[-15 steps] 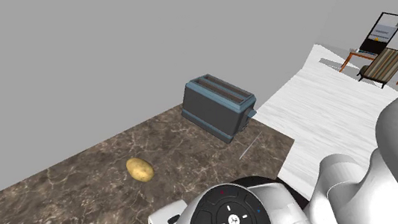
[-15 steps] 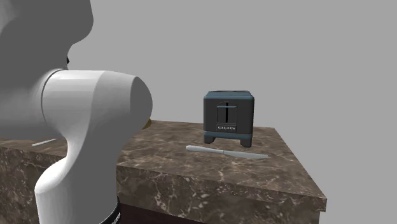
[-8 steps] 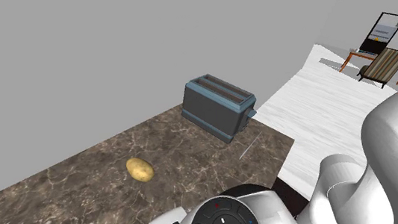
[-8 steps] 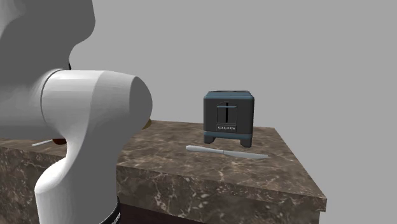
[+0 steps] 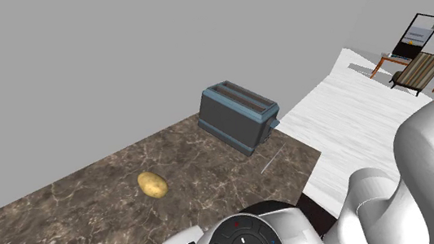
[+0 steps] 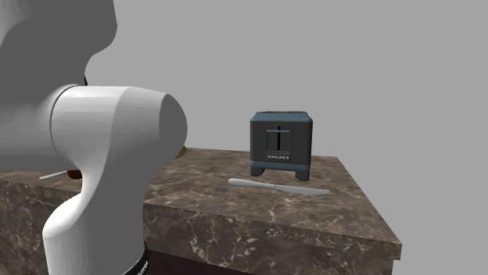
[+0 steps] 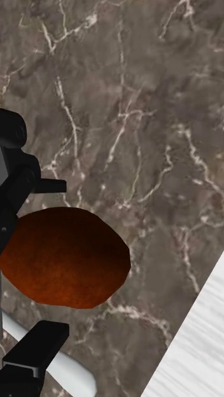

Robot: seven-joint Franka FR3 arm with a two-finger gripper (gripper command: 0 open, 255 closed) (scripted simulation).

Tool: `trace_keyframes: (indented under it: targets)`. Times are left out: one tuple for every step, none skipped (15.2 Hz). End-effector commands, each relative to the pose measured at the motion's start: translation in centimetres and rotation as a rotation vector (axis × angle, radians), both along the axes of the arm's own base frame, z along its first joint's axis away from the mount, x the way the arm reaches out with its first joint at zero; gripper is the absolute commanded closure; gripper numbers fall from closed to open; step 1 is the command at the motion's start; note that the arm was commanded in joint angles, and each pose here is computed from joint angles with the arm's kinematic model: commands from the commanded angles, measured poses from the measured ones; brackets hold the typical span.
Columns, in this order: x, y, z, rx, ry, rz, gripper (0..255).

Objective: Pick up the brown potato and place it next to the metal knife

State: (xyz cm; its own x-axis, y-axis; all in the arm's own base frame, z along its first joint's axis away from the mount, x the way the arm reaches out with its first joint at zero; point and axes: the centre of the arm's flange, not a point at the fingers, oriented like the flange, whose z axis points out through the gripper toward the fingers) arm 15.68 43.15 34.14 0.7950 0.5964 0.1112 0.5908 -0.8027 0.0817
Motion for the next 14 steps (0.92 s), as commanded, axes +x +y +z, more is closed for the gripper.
trace_keyframes:
  targets:
    - [0.0, 0.0, 0.0, 0.0, 0.0, 0.0, 0]
    - [0.0, 0.0, 0.0, 0.0, 0.0, 0.0, 0]
    - [-0.2, 0.0, 1.3, 0.0, 0.0, 0.0, 0]
    - [-0.4, 0.0, 2.6, 0.0, 0.0, 0.0, 0]
    - [-0.5, 0.0, 3.9, 0.0, 0.0, 0.0, 0]
    - [-0.7, 0.0, 5.0, 0.0, 0.0, 0.0, 0]
    - [-0.7, 0.0, 5.0, 0.0, 0.0, 0.0, 0]
    - [-0.7, 0.0, 5.0, 0.0, 0.0, 0.0, 0]
    - [-0.7, 0.0, 5.0, 0.0, 0.0, 0.0, 0]
    - [-0.7, 0.0, 5.0, 0.0, 0.0, 0.0, 0]
    - [-0.7, 0.0, 5.0, 0.0, 0.0, 0.0, 0]
    - [-0.7, 0.0, 5.0, 0.0, 0.0, 0.0, 0]
    - [-0.7, 0.0, 5.0, 0.0, 0.0, 0.0, 0]
    - [-0.7, 0.0, 5.0, 0.0, 0.0, 0.0, 0]
